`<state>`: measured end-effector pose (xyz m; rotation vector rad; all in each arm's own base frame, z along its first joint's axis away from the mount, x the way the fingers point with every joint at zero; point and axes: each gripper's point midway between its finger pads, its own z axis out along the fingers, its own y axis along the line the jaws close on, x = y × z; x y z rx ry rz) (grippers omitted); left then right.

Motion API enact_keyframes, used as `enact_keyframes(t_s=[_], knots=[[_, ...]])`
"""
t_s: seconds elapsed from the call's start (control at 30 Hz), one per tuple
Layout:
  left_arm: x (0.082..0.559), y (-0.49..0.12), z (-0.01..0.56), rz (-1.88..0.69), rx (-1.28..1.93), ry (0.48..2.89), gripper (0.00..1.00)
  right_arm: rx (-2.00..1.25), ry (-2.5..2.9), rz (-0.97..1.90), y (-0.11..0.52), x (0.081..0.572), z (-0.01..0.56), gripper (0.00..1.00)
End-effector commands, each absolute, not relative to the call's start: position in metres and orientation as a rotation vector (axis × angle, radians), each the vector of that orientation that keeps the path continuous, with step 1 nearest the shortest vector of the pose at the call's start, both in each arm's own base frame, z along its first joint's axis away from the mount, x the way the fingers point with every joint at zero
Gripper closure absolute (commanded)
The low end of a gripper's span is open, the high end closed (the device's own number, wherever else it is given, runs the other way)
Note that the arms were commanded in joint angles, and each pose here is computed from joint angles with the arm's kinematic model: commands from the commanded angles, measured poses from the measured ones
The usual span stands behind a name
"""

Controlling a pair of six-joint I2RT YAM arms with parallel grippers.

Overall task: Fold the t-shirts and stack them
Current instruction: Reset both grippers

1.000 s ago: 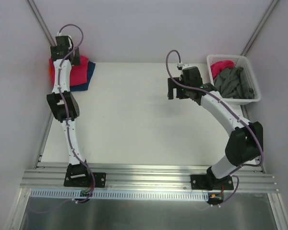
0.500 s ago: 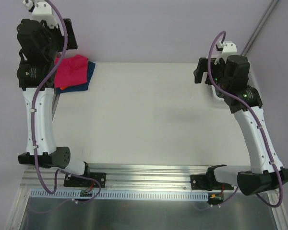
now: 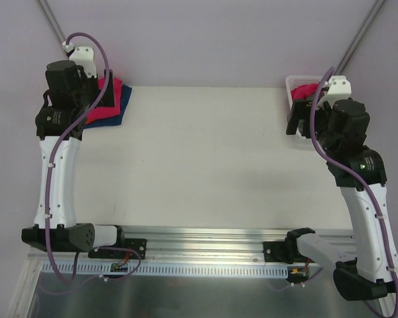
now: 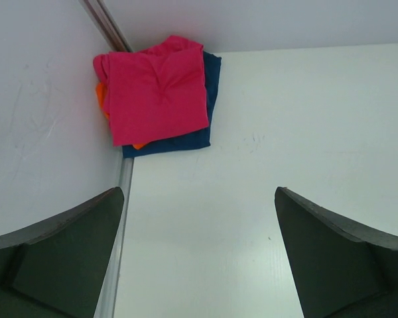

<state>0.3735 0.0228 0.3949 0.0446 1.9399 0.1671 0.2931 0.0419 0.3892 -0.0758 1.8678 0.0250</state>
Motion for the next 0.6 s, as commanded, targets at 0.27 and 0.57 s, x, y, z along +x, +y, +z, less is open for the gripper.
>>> enact_keyframes(t_s=[0.27, 0.57], knots=[[0.345, 0.024, 0.405, 0.142, 0.048, 1.894, 0.01, -0.139, 1.846, 0.077, 0.045, 0.259, 0.411, 0.03], [0.343, 0.036, 0.417, 0.126, -0.005, 1.867, 0.01, -0.118, 1.957, -0.034, 0.030, 0.260, 0.396, 0.03]])
